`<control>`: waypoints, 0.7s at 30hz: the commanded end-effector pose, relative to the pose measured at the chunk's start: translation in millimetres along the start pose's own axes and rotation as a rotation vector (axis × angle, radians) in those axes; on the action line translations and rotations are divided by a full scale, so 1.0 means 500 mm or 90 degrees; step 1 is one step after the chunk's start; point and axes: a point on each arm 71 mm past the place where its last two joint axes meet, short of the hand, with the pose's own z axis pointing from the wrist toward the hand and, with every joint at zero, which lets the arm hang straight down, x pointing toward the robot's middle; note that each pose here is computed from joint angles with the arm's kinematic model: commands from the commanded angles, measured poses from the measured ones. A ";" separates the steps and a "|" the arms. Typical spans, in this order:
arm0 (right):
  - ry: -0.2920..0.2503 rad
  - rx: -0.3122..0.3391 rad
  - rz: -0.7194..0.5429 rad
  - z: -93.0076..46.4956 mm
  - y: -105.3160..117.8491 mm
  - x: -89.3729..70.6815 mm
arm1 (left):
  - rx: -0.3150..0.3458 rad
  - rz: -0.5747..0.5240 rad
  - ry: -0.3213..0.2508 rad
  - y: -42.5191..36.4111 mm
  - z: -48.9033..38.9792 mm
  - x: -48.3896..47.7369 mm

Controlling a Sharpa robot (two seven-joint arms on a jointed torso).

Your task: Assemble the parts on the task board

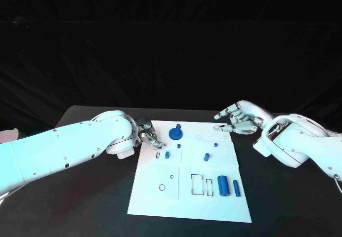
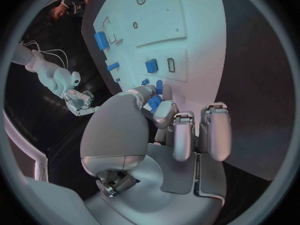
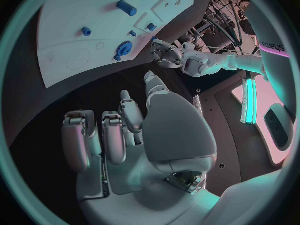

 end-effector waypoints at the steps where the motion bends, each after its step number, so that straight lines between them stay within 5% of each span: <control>1: 0.009 -0.006 0.000 0.001 0.002 0.003 | -0.006 0.014 -0.008 -0.001 -0.003 0.005; 21: 0.010 -0.006 0.000 0.001 0.002 0.004 | -0.037 0.070 0.058 0.010 -0.001 0.033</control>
